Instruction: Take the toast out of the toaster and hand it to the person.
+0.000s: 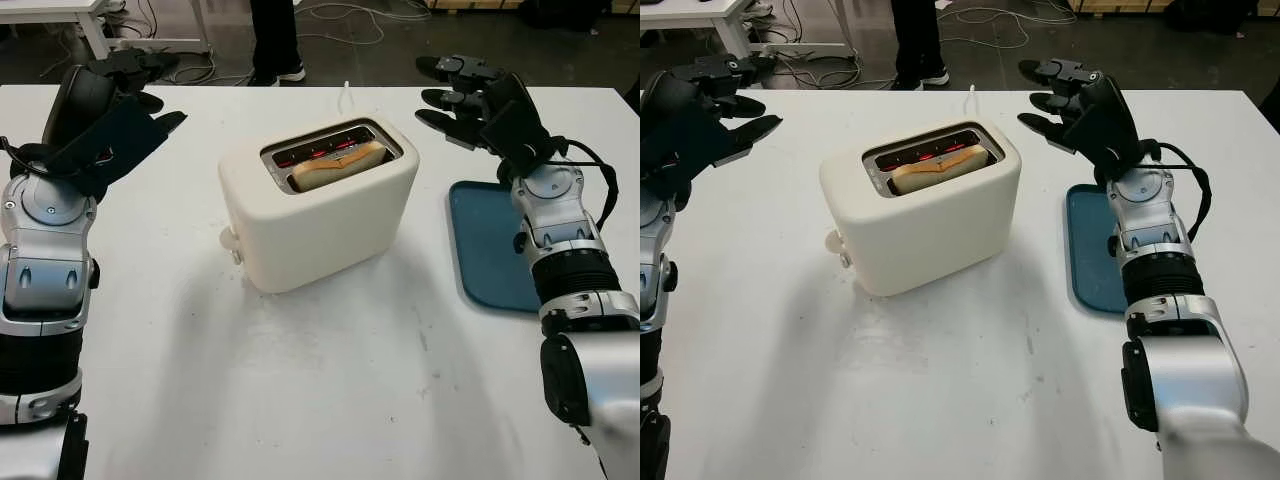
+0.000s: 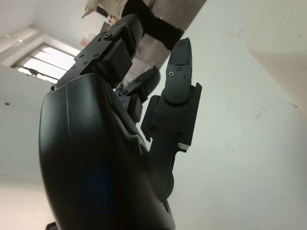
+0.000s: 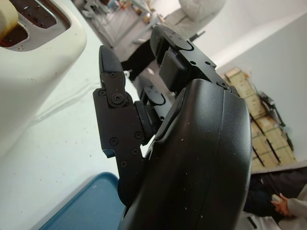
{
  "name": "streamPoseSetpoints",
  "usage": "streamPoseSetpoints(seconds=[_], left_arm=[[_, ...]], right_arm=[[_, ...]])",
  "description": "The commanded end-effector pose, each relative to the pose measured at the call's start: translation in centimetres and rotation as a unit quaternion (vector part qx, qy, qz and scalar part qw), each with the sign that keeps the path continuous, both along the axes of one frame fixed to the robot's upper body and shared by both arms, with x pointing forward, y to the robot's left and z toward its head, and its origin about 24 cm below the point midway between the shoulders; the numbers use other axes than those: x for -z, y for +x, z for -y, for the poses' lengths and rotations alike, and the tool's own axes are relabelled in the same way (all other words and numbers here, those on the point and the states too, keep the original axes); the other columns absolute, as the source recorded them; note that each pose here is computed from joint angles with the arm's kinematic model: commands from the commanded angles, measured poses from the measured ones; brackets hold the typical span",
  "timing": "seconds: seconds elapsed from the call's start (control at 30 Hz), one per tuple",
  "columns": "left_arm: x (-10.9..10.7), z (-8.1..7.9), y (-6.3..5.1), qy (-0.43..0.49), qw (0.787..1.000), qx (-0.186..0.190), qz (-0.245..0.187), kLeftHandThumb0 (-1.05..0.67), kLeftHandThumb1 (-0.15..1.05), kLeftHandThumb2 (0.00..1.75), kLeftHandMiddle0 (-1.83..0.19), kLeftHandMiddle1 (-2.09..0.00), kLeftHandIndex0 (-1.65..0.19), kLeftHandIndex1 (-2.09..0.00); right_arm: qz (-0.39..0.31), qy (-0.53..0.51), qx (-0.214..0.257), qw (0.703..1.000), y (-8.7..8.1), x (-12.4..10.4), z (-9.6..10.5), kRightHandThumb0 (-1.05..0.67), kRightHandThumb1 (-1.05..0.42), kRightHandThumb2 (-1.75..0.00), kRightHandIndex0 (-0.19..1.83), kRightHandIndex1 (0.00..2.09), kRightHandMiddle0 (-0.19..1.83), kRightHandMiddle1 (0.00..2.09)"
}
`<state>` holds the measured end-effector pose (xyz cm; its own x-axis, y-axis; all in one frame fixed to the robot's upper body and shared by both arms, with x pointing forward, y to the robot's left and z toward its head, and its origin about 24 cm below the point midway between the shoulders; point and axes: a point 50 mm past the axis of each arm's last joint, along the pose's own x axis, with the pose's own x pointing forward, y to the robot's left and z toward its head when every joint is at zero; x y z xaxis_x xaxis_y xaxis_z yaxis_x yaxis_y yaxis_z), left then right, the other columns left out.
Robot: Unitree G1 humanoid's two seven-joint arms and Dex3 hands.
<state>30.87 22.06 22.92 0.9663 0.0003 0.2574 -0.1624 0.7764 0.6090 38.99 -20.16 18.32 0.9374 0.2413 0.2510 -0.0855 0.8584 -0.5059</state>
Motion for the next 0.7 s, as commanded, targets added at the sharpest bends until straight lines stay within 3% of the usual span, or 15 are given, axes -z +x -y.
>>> streamPoseSetpoints(seconds=[0.0,0.67], left_arm=[[0.26,-0.11,0.01,0.000,1.000,0.003,-0.001,-0.32,0.92,0.18,-0.40,-0.73,-0.62,-0.02],[0.15,-0.05,0.37,0.006,1.000,0.008,0.002,-0.34,0.92,0.16,-0.40,-0.79,-0.65,-0.04]], right_arm=[[0.012,0.006,-0.005,1.000,-0.18,-0.12,0.00,-0.30,-0.92,-0.11,0.67,0.00,0.64,0.00],[0.006,-0.004,-0.005,1.000,-0.03,-0.25,-0.17,-0.34,-0.92,-0.10,0.68,0.00,0.64,0.00]])
